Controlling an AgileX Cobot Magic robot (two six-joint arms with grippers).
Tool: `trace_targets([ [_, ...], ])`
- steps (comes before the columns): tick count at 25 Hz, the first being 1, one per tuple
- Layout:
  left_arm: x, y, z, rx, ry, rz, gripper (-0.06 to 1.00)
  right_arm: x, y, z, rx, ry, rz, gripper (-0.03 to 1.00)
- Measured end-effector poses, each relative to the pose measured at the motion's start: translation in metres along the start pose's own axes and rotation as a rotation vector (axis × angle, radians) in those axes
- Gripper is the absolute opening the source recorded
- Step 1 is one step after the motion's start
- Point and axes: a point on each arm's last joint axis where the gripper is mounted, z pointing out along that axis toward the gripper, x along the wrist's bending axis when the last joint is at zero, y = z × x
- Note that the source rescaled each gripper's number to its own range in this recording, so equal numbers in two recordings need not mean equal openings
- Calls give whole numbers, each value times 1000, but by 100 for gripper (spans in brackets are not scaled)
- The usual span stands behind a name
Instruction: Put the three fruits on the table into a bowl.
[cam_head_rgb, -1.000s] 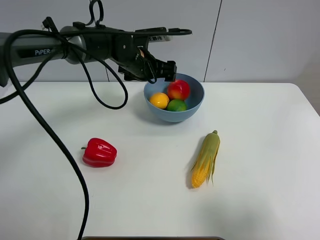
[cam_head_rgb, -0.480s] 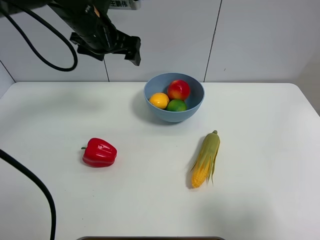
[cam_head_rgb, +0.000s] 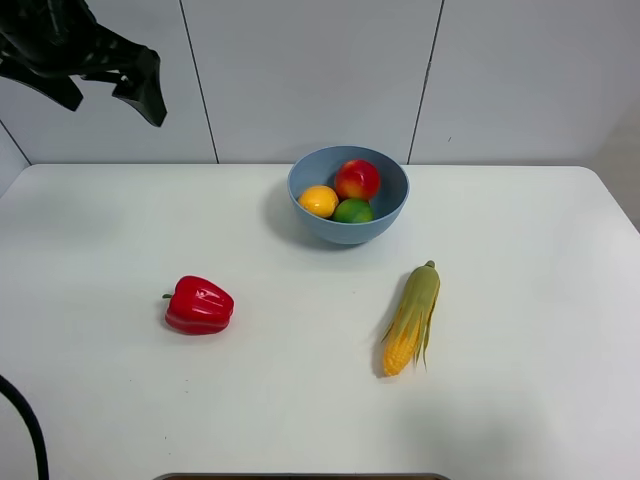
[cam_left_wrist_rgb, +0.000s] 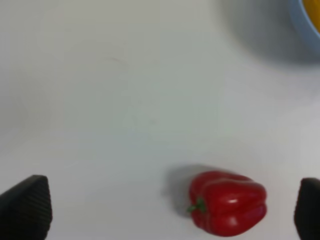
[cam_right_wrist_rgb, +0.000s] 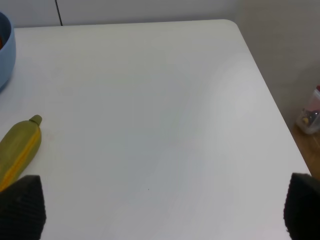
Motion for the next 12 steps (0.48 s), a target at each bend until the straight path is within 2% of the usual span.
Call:
trace_targets([
  [5, 14, -29, -25, -6, 26, -26, 99, 0, 0, 0, 0, 0, 0, 87],
  [12, 20, -106, -47, 42, 57, -74, 99, 0, 0, 0, 0, 0, 0, 87],
])
